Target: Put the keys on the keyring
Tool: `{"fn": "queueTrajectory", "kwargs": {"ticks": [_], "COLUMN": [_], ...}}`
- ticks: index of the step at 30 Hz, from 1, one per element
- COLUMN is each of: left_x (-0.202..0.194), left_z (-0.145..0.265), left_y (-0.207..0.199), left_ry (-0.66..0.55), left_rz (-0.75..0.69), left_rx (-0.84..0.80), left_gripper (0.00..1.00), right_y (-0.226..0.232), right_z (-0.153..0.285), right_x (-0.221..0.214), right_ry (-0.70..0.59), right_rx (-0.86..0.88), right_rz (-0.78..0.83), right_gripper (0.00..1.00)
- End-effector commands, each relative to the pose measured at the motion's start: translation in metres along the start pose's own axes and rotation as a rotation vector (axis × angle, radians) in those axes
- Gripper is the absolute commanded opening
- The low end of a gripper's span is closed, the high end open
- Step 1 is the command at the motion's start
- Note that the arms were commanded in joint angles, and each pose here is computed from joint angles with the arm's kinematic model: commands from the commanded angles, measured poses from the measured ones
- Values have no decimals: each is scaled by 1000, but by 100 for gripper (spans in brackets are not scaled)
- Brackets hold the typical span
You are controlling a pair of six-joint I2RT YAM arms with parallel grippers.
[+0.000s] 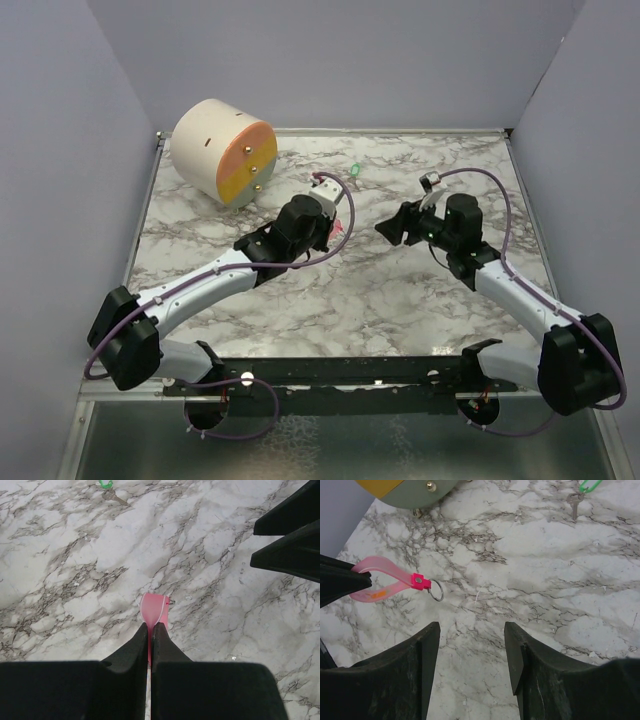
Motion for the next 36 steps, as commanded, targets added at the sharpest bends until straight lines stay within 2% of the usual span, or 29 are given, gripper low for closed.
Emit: {"fn": "queueTrajectory", "kwargs": {"ticks": [1,13,19,36], "left_x": [10,13,13,6], "left_z": [0,-3,-4,-7], "left_y": [-8,-12,-15,-33], "left_ry": [-12,-3,5,41], "left_rz": [-12,-11,-19,-75], "left_rx": [-34,-39,-47,-133], "left_gripper": [0,0,0,0], "right_y": [8,24,33,49], "right_z": [-4,-15,-24,-29], "right_x": [0,-8,-10,-9], "right_ry": [0,44,58,51], "right_rx": [45,83,48,72], "right_rz": [34,92,132,142], "right_gripper": [54,52,51,49]}}
Point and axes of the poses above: each gripper's point midway between its finger pads, its own z axis back along the fingers, its own y axis along the line the jaws close on, x = y × z, the point moved 4 cm from there along z, back along the fingers, and after that the axes turned 1 degree about z, right-handed, at the moved point
